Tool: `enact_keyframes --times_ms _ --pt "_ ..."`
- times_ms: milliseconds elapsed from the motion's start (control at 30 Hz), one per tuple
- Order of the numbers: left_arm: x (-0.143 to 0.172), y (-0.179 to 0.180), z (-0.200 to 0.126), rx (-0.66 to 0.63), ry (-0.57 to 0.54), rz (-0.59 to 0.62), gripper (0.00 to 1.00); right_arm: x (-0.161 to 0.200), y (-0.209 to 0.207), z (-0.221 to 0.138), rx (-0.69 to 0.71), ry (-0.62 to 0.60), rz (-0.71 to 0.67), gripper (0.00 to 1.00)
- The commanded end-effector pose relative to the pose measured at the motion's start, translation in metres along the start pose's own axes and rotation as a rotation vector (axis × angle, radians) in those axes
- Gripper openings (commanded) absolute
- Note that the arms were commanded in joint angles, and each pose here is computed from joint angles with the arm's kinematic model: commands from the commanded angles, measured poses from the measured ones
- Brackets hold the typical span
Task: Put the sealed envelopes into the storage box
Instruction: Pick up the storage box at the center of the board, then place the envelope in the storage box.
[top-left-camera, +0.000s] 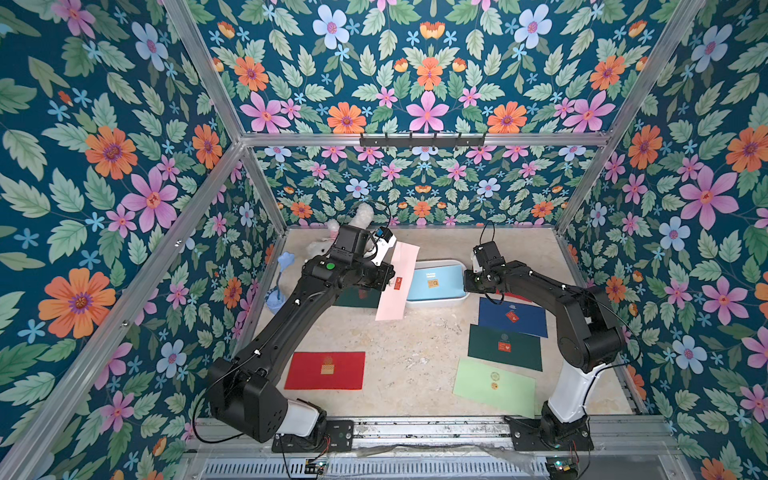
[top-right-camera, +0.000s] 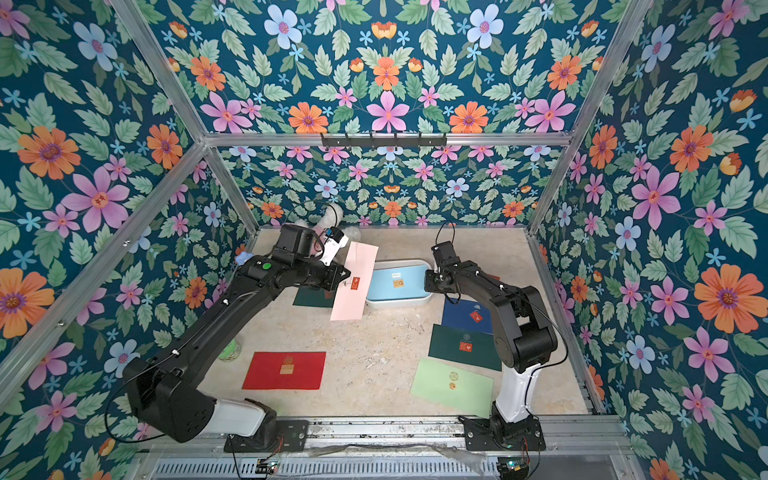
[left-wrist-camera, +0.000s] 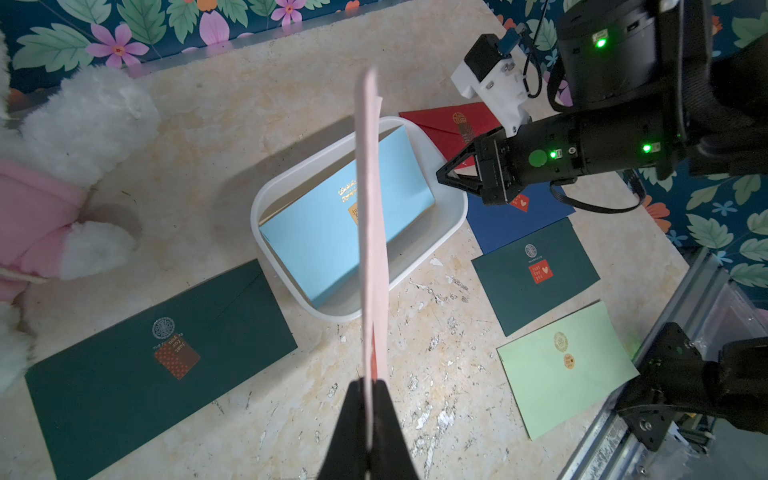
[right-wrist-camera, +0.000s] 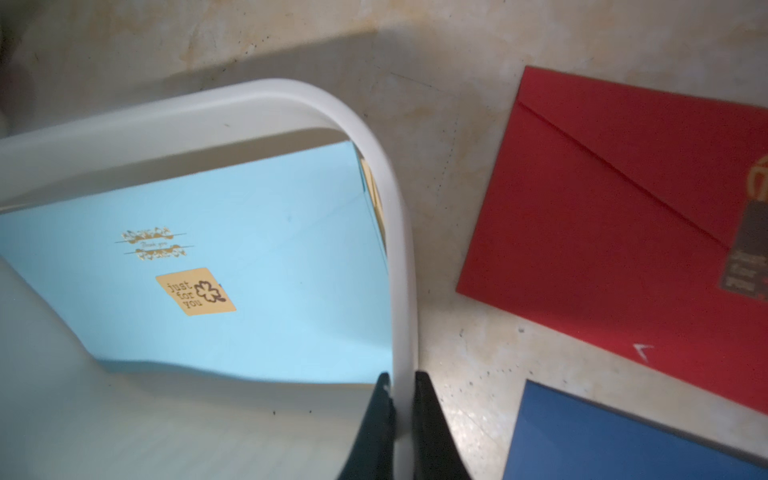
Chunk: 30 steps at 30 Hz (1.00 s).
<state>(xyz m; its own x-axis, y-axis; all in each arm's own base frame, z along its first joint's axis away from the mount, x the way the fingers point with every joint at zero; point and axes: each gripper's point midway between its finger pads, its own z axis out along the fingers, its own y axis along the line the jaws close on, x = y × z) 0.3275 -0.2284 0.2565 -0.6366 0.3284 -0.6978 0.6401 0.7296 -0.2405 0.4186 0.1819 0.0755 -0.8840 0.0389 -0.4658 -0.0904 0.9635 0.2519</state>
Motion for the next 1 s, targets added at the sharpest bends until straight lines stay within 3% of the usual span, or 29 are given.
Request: enact_keyframes --times_ms 0,367,533,767,967 --pt "0.007 -0.011 0.001 0.073 0.060 0.071 0.00 0.001 0.005 -0.014 -0.023 0.000 -0.053 0.02" --pt "0.026 -0.041 0.010 0.249 0.193 0.219 0.00 0.047 0.052 -0.065 -0.096 0.000 -0.363 0.00" --pt "0.029 -0.041 0.010 0.269 0.238 0.288 0.00 0.057 0.066 -0.081 -0.169 -0.028 -0.390 0.00" --pt "0.051 -0.052 0.031 0.326 0.340 0.330 0.00 0.065 0.075 -0.102 -0.216 -0.043 -0.451 0.00" --pt "0.060 -0.061 0.047 0.337 0.362 0.351 0.00 0.068 0.083 -0.114 -0.234 -0.040 -0.495 0.00"
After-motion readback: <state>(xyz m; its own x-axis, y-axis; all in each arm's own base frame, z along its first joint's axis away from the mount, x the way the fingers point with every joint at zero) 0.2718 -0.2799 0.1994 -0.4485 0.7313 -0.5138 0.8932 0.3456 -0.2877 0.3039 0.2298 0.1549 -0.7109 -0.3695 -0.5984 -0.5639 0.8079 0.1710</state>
